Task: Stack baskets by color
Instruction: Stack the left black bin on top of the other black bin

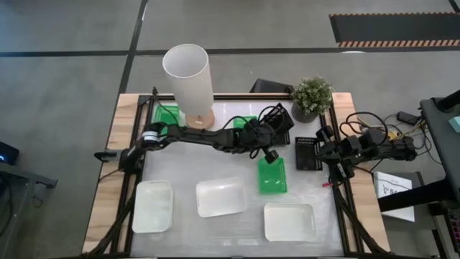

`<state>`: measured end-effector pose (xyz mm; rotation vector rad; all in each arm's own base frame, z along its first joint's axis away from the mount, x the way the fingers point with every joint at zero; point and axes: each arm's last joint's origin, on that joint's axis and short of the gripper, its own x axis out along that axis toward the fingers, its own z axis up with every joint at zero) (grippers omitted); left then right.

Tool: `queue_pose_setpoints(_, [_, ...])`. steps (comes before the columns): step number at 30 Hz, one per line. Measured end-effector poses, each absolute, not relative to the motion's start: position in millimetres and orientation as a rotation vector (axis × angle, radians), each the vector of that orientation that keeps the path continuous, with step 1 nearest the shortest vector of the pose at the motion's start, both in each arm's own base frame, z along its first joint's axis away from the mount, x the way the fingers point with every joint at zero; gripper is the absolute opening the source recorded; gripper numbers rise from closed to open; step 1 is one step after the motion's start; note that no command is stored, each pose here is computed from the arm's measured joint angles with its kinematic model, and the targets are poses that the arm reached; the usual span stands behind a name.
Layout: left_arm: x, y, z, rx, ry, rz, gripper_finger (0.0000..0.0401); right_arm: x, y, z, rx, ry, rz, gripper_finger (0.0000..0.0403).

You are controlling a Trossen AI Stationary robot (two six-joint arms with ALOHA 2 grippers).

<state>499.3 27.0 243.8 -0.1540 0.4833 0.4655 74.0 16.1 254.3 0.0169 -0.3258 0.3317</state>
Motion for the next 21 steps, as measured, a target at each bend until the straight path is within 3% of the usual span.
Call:
queue_pose_setpoints(14, [508,36,226,-0.169,0.465,0.456,0.0002,74,16,255,0.006,-0.331,0.326,0.0009])
queue_pose_setpoints(21, [508,37,226,-0.17,0.462,0.456,0.0051,74,16,255,0.007,-0.331,0.327,0.0009])
